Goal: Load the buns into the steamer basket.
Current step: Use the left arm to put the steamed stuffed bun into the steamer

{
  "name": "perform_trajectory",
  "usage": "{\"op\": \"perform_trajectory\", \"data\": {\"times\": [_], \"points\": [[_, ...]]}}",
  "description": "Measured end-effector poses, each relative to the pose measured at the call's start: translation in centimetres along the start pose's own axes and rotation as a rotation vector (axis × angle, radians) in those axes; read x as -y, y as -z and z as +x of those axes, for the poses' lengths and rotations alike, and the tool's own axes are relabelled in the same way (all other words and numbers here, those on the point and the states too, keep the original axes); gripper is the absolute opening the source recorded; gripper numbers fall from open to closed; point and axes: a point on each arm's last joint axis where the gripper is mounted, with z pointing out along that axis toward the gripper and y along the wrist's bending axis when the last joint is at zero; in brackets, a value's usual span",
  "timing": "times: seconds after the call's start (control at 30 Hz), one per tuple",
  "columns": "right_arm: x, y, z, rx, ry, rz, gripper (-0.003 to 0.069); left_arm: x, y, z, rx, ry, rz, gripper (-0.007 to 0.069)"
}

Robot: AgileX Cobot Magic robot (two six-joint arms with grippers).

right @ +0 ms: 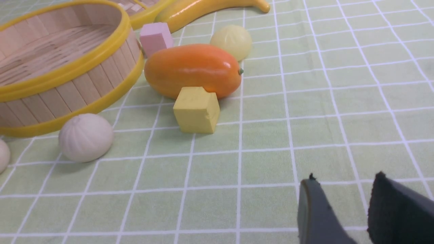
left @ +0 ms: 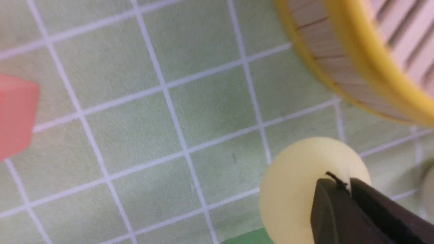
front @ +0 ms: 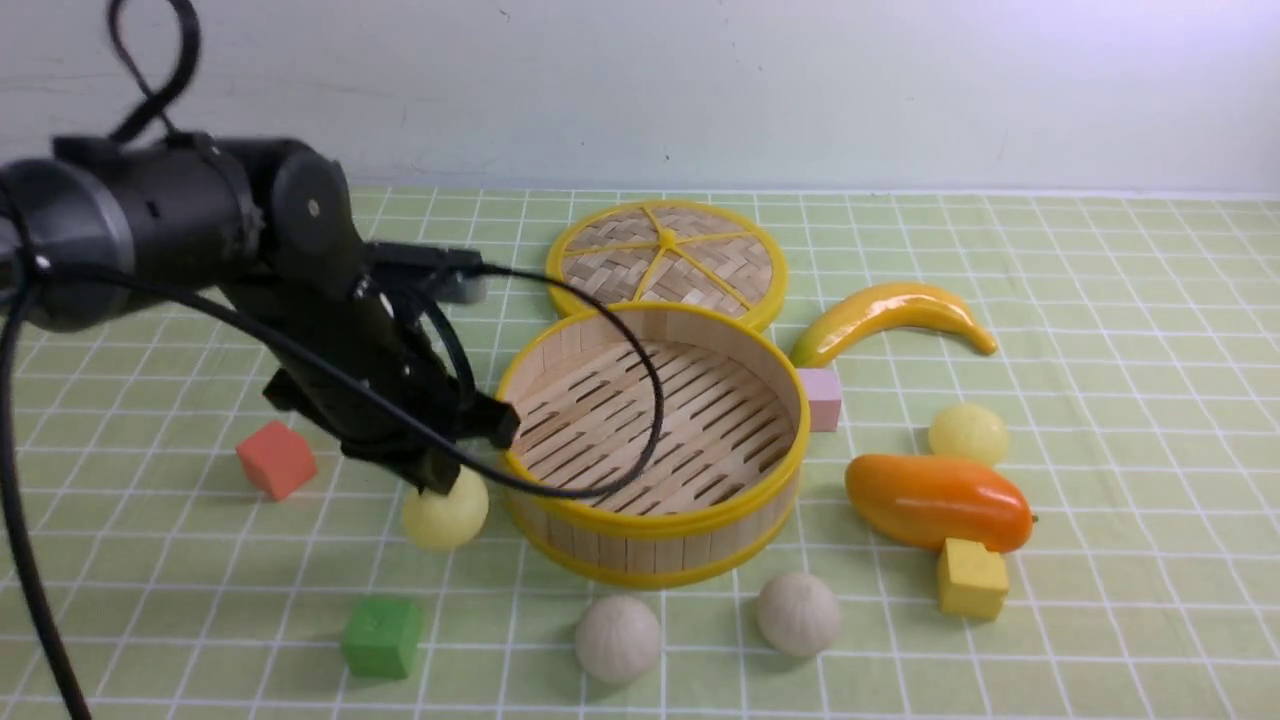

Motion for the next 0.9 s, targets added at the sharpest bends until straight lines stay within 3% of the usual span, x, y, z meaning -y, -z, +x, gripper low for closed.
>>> {"op": "perform_trajectory", "data": {"times": [0.1,0.2,0.37,0.67,0.77,0.9], "points": [[0.0,0.0,0.0,0.000,0.000,0.000,0.0239,0.8,3.4,-1.9,0.124,-0.004,0.040,-0.0013],[0.0,0.0,0.0,0.000,0.000,0.000,0.0239,1.2,3.6,-3.3,0.171,0.005,0.084,-0.0013],[0.0,0.0,0.0,0.000,0.000,0.000,0.0239,1.3,-0.1,-5.2,0.194,0.007,0.133,-0.0013],[0.0,0.0,0.0,0.000,0.000,0.000,0.0239,0.4,-5.9,-7.0,0.173,-0.025,0.096,0.0020],[0.0,0.0,0.0,0.000,0.000,0.000,0.0239,0.2,-6.8,-7.2,0.155,-0.032,0.091,0.0110],[0.0,0.0,0.0,0.000,0.000,0.000,0.0239,0.3,-6.6,-7.6,0.158,-0.031,0.097,0.0323]]}}
